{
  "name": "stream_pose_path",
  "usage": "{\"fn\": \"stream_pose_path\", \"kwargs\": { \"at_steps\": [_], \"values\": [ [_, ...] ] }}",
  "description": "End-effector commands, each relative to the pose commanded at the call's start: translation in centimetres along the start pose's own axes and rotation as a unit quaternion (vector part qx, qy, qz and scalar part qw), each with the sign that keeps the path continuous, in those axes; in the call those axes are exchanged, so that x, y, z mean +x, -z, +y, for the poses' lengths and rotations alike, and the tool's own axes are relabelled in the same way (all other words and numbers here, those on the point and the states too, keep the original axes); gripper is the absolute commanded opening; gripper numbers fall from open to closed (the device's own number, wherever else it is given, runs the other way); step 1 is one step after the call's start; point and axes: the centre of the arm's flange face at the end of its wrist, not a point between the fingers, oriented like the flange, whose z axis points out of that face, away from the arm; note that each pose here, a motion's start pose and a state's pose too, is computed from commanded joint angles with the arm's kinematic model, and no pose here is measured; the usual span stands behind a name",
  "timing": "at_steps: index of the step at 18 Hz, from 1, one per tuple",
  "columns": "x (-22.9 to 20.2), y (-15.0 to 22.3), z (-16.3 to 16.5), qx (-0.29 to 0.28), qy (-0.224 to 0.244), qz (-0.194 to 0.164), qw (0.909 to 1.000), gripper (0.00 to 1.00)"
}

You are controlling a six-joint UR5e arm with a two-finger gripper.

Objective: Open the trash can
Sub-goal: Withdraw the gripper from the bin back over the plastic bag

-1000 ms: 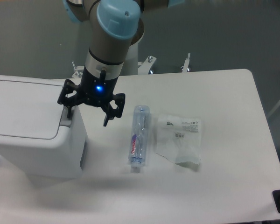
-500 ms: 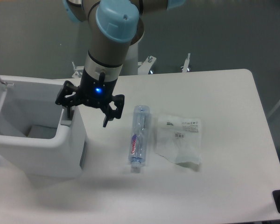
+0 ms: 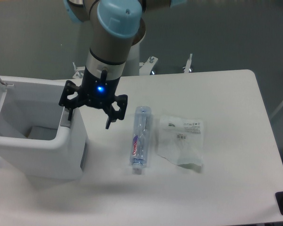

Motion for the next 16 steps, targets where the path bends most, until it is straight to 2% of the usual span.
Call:
{"fn": "stream_pose_path", "kwargs": {
  "at_steps": [4, 6, 10, 14, 16],
  "values": [
    [-4.8, 0.2, 0.6, -0.020, 0.026, -0.060, 0.9976, 1.00],
    [-7.2, 0.4, 1.0, -0.025, 0.011, -0.070, 0.9972, 1.00],
    [-15.5, 1.0, 2.7, -0.043, -0.011, -0.093, 0.9947, 1.00],
    [-21.3, 1.8, 3.7, -0.046, 0.007, -0.128, 0.9906, 1.00],
    [-23.1, 1.7, 4.2, -0.055, -0.027, -0.127, 0.9900, 1.00]
  ]
}}
